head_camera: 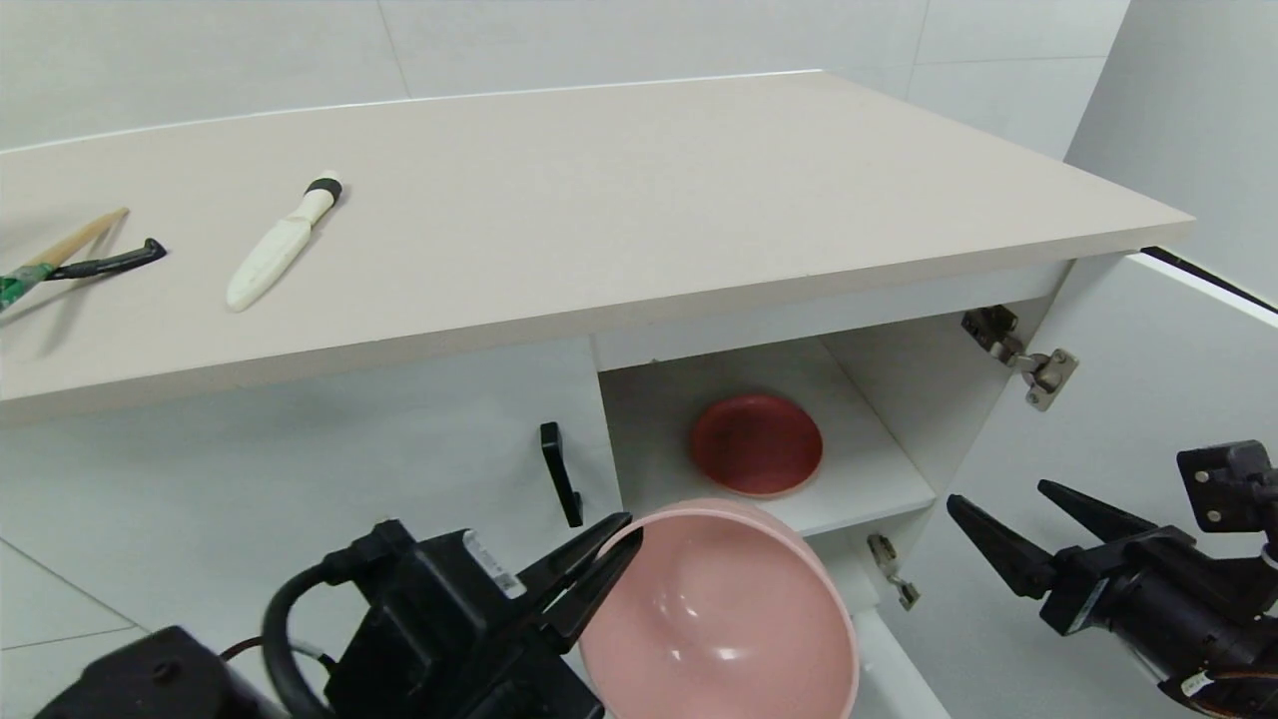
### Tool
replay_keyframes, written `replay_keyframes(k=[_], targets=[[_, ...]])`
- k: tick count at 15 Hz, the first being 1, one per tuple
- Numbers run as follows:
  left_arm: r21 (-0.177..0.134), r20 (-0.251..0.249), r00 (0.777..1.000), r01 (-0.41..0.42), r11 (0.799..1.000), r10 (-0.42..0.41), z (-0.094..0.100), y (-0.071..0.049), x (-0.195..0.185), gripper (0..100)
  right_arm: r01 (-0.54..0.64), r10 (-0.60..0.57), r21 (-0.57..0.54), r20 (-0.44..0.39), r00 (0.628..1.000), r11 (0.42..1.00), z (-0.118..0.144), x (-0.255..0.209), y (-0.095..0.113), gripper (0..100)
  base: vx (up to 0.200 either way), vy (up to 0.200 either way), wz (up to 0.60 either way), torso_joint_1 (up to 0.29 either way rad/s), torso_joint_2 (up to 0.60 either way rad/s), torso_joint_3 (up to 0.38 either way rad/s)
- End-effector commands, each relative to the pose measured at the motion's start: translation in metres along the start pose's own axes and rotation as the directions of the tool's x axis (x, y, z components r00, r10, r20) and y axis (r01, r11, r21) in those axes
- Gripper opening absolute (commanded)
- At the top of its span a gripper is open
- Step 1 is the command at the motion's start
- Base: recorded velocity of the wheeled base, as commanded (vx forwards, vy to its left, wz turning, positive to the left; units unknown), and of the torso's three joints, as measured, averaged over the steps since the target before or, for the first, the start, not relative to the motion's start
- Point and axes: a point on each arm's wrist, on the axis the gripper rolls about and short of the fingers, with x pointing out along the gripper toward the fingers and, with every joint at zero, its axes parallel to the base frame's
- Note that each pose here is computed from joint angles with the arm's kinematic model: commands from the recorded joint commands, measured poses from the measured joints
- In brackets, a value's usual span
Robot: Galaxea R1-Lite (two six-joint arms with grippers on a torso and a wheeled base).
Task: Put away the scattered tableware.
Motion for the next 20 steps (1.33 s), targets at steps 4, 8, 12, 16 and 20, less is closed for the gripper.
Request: replay_keyframes(k=[4,8,12,16,20], targets=[[0.013,-0.055,0.998,0.011,1.000,-0.010,-0.020,-0.022,0.041,0,-0.007,0.007,-0.001,0.021,1.000,1.000,0.004,-0.004,0.002,100,0.000,0.000,0.00,0.000,0.00,0.000],[-0.010,-0.062,0.984,-0.165,0.986,0.164,-0.029,-0.035,0.089,0,0.008,-0.007,-0.043,0.021,1.000,0.999,0.002,-0.004,0.008,100,0.000,0.000,0.00,0.000,0.00,0.000],[-0.017,-0.045,0.980,-0.195,0.981,0.194,-0.029,-0.039,0.104,0,0.008,-0.006,-0.051,0.025,1.000,0.999,0.003,-0.005,0.008,100,0.000,0.000,0.00,0.000,0.00,0.000],[-0.015,-0.043,0.980,-0.197,0.980,0.197,-0.037,-0.045,0.119,0,0.003,-0.001,-0.088,0.032,0.999,0.996,0.004,-0.006,0.009,100,0.000,0.000,0.00,0.000,0.00,0.000],[-0.029,0.043,0.971,-0.234,0.972,0.235,-0.030,-0.049,0.154,0,0.002,0.002,-0.084,0.049,0.999,0.996,0.007,-0.008,0.009,100,0.000,0.000,0.00,0.000,0.00,0.000]])
